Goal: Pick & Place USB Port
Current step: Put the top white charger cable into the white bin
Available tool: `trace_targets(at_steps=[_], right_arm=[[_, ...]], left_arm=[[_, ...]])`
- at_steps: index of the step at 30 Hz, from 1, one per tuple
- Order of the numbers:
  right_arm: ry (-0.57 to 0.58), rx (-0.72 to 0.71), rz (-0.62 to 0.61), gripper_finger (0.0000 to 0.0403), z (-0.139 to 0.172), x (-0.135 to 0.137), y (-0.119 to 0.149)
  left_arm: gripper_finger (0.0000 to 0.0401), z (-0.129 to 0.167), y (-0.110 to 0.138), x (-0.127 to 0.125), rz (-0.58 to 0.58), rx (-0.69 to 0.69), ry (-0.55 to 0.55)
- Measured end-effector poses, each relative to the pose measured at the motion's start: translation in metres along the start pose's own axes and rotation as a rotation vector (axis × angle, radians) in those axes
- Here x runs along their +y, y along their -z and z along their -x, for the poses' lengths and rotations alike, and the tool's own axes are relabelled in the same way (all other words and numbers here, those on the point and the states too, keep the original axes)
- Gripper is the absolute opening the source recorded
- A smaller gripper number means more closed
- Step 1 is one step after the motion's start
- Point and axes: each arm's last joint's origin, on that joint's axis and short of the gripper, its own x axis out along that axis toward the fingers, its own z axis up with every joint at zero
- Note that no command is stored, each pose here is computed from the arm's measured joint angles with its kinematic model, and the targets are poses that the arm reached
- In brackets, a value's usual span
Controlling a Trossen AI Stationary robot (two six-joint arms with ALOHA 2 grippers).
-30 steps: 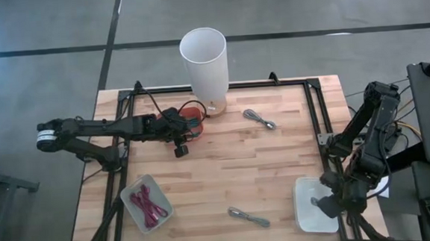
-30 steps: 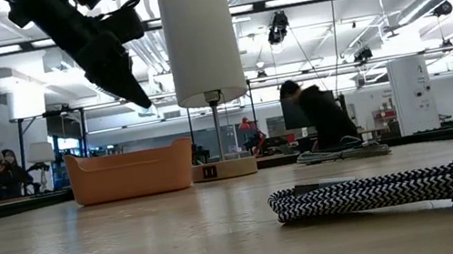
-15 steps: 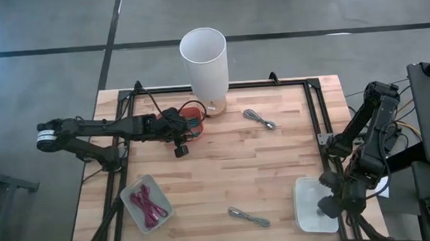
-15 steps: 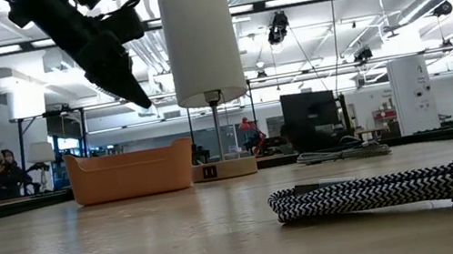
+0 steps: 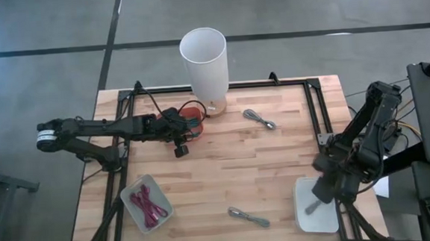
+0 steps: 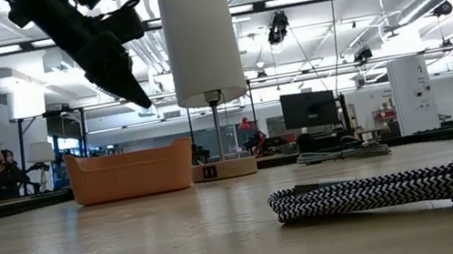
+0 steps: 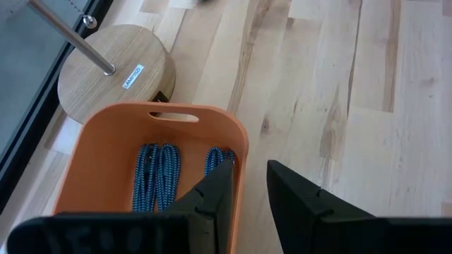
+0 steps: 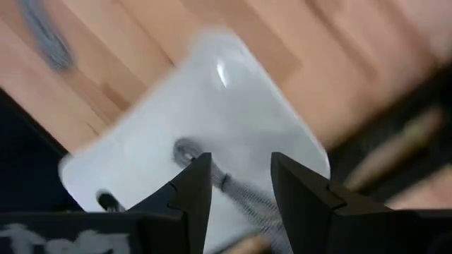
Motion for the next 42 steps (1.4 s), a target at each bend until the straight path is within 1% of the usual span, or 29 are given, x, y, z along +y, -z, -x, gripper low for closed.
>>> trace_targets(at_steps=[6, 8, 10, 12, 13, 15, 20, 24, 27, 31, 36, 38, 42], right_arm=[[-0.043, -0.169, 0.048, 0.0144, 0.004, 0.004, -0.014], [-0.051, -0.234, 0.084, 0.0144, 0.006, 0.006, -0.019], [-0.054, -0.34, 0.136, 0.0144, 0.007, 0.007, -0.025], [-0.042, -0.495, 0.172, 0.0144, 0.007, 0.008, -0.034], [-0.023, -0.562, 0.18, 0.0144, 0.006, 0.008, -0.039], [0.032, -0.626, 0.192, 0.0144, 0.003, 0.006, -0.05], [0.193, -0.609, 0.203, 0.0144, -0.01, -0.003, -0.082], [0.254, -0.582, 0.155, 0.0144, -0.012, -0.01, -0.108], [0.245, -0.573, 0.156, 0.0144, -0.013, -0.011, -0.127], [0.171, -0.604, 0.171, 0.0144, -0.019, -0.011, -0.155], [0.101, -0.618, 0.205, 0.0144, -0.04, -0.019, -0.19], [0.122, -0.604, 0.185, 0.0144, -0.05, -0.028, -0.202], [0.217, -0.542, 0.127, 0.0144, -0.067, -0.045, -0.22]], left_arm=[[0.0096, 0.0, 0.0, 0.0, 0.0, 0.0, 0.0], [0.0096, 0.0, 0.0, 0.0, -0.004, -0.001, 0.0], [0.0096, 0.0, -0.001, 0.0, -0.01, -0.008, 0.0], [0.0096, 0.0, -0.003, 0.0, -0.006, -0.033, 0.001], [0.0096, 0.0, -0.005, 0.0, -0.003, -0.05, 0.0], [0.0096, 0.0, -0.008, 0.0, 0.003, -0.079, 0.001], [0.0096, 0.001, -0.01, 0.0, 0.005, -0.107, 0.001], [0.0096, 0.001, -0.01, 0.0, 0.005, -0.107, 0.001], [0.0096, 0.001, -0.011, 0.0, 0.006, -0.107, 0.001], [0.0096, 0.001, -0.011, 0.0, 0.007, -0.112, 0.001], [0.0096, 0.001, -0.011, 0.0, 0.008, -0.112, 0.001], [0.0096, 0.001, -0.011, 0.0, 0.008, -0.111, 0.001], [0.0096, 0.001, -0.011, 0.0, 0.008, -0.111, 0.001]])
